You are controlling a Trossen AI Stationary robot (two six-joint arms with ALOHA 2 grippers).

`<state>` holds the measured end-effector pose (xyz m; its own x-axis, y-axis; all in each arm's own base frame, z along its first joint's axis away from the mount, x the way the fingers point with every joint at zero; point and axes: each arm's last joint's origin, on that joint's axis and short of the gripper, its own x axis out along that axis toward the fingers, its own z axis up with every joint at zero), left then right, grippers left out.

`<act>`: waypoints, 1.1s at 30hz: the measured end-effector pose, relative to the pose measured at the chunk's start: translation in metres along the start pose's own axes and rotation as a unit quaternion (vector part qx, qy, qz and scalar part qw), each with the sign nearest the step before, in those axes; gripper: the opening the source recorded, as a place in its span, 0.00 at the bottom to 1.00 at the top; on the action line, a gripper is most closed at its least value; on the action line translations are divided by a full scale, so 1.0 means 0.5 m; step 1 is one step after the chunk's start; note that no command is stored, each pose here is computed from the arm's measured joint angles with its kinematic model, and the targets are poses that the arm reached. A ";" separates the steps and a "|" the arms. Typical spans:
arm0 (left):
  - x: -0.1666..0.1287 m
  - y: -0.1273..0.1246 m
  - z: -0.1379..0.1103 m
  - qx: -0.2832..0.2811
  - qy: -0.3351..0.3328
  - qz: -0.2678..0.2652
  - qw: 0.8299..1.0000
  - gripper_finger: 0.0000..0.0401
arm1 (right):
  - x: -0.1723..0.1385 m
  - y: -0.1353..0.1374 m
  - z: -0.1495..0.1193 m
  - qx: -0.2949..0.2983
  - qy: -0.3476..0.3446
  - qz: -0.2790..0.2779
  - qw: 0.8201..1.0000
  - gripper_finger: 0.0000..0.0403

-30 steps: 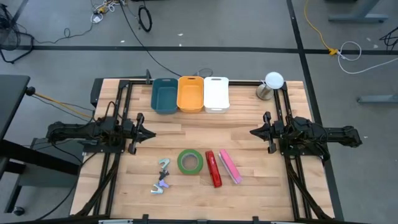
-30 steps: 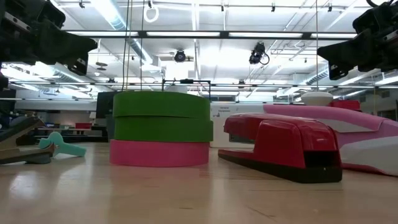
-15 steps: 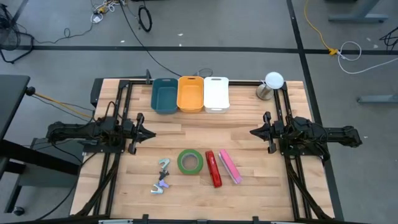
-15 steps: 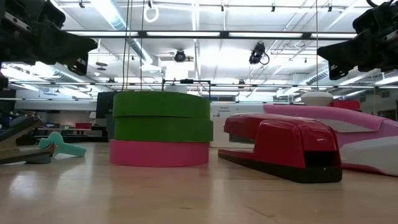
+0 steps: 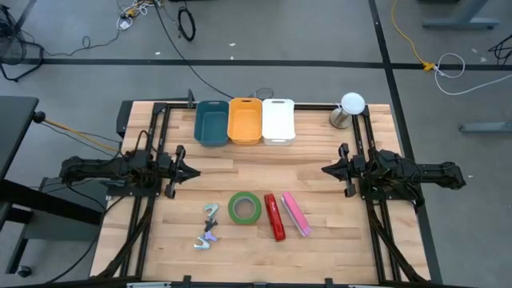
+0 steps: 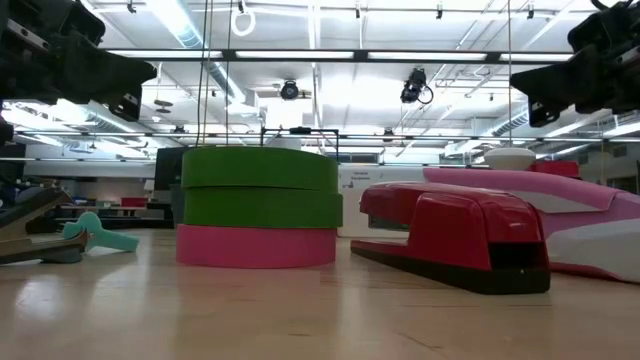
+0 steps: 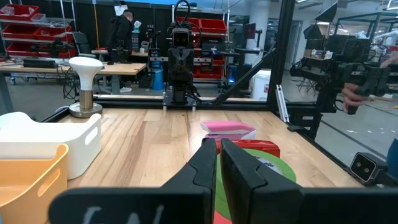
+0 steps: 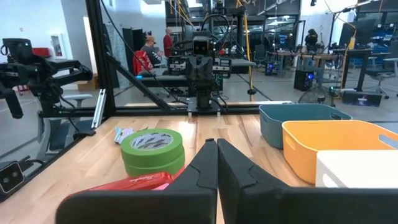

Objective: Pick and place Stapler, Stapler remover, tape
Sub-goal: Put the pink stapler into the white bin

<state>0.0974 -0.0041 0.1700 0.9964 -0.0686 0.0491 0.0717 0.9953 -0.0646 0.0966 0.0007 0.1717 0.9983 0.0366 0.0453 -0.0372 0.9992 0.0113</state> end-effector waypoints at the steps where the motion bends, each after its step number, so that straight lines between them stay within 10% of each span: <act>1: 0.000 0.000 0.000 0.000 0.000 0.000 1.000 0.06 | 0.000 0.000 0.001 0.000 -0.003 0.000 1.000 0.00; 33: 0.000 0.000 0.000 0.000 0.000 0.000 1.000 0.06 | -0.032 -0.005 0.187 0.043 -0.230 -0.065 0.970 0.00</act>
<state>0.0974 -0.0041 0.1701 0.9964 -0.0685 0.0489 0.0716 0.9953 -0.0645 0.0766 -0.0037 0.2645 0.8695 -0.1197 0.4792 0.0649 0.9895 0.1294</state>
